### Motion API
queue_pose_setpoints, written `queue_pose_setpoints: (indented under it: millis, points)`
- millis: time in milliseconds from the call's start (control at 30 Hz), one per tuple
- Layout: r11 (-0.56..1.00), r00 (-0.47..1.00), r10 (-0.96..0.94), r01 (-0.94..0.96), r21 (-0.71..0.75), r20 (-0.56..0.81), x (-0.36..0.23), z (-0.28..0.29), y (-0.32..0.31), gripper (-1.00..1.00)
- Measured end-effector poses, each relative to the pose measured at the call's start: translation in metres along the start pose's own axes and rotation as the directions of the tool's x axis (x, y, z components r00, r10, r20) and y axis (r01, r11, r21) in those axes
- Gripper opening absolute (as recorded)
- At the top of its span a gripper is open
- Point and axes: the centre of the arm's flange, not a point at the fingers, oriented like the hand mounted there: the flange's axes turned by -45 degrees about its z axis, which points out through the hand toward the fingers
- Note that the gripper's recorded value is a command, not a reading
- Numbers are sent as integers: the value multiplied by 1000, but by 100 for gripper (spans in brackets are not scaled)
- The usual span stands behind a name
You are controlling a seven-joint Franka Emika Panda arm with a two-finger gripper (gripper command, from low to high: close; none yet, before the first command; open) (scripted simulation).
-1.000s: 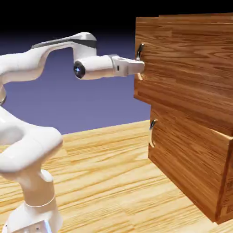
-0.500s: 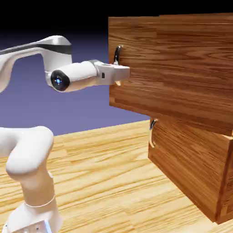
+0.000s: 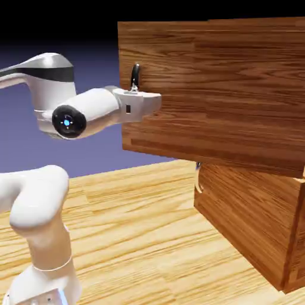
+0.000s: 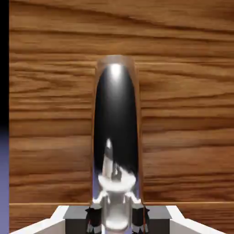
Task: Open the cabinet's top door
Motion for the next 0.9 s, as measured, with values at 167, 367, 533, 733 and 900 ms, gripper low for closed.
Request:
queue_pose_setpoints:
  millis: [167,367,533,733,900]
  points:
    - [997,1000,0,0,82,0,0,-36,13,-100]
    - [981,1000,0,0,194,0,0,-85,37,-100]
    - [953,1000,0,0,303,0,0,-130,65,-100]
    - [901,1000,0,0,433,0,0,-181,108,-100]
    - [851,1000,0,0,525,0,0,-215,144,-100]
